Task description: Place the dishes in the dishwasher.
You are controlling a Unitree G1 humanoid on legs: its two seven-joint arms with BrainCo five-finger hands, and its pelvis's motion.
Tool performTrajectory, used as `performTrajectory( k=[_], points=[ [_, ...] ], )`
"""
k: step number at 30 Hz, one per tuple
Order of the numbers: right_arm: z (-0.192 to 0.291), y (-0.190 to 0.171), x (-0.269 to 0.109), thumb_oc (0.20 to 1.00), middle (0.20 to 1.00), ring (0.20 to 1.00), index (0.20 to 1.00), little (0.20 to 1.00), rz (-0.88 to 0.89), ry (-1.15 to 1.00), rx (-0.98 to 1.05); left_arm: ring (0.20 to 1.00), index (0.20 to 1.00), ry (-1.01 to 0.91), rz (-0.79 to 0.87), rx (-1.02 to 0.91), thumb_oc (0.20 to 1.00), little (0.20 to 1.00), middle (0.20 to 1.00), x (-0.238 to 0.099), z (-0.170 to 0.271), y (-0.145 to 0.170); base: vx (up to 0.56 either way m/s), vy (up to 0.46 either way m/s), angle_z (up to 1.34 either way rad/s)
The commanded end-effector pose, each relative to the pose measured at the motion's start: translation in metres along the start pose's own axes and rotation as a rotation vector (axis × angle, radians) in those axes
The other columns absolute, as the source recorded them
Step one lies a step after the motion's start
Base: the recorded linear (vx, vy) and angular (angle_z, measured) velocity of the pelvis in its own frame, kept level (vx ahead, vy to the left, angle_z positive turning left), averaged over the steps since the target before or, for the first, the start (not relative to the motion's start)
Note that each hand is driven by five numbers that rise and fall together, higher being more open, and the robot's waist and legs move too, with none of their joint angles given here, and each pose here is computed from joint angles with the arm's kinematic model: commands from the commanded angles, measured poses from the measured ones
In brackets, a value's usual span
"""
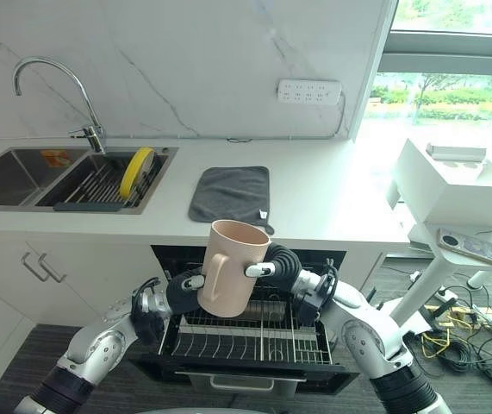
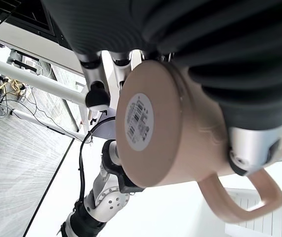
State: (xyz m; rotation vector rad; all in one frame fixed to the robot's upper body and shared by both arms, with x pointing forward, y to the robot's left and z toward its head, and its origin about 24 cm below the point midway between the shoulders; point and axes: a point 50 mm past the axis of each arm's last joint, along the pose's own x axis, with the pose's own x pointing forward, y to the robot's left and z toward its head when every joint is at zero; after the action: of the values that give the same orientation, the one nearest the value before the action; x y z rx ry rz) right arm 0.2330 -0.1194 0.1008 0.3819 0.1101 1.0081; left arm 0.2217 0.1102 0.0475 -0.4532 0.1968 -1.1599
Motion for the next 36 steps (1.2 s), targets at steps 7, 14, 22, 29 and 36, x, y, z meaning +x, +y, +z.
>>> performTrajectory(
  k=[7, 14, 22, 29, 36],
  points=[
    [0.037, 0.036, 0.029, 0.573, 0.573, 0.573, 0.573, 0.573, 0.292, -0.204, -0.038, 0.200, 0.200, -0.010, -0.038, 0.057, 0.200, 0.200, 0.200, 0.013, 0.008, 0.001, 0.00, 0.000, 0.00],
    [0.044, 0.037, 0.030, 0.200, 0.200, 0.200, 0.200, 0.200, 0.285, -0.270, -0.036, 0.200, 0.200, -0.006, -0.043, 0.054, 0.200, 0.200, 0.200, 0.015, 0.007, 0.000, 0.00, 0.003, -0.04],
    [0.042, 0.040, 0.030, 0.200, 0.200, 0.200, 0.200, 0.200, 0.290, -0.298, -0.039, 0.200, 0.200, -0.008, -0.045, 0.054, 0.200, 0.200, 0.200, 0.016, 0.006, -0.001, 0.00, 0.003, -0.03],
    [0.046, 0.039, 0.029, 0.200, 0.200, 0.200, 0.200, 0.200, 0.281, -0.333, -0.083, 0.200, 0.200, -0.008, -0.043, 0.054, 0.200, 0.200, 0.200, 0.016, 0.006, 0.000, 0.00, 0.000, 0.00],
    [0.052, 0.039, 0.028, 0.200, 0.200, 0.200, 0.200, 0.200, 0.261, -0.392, -0.109, 0.200, 0.200, -0.020, 0.022, 0.024, 0.200, 0.200, 0.200, 0.014, 0.004, 0.004, 0.00, 0.000, 0.00]
  ],
)
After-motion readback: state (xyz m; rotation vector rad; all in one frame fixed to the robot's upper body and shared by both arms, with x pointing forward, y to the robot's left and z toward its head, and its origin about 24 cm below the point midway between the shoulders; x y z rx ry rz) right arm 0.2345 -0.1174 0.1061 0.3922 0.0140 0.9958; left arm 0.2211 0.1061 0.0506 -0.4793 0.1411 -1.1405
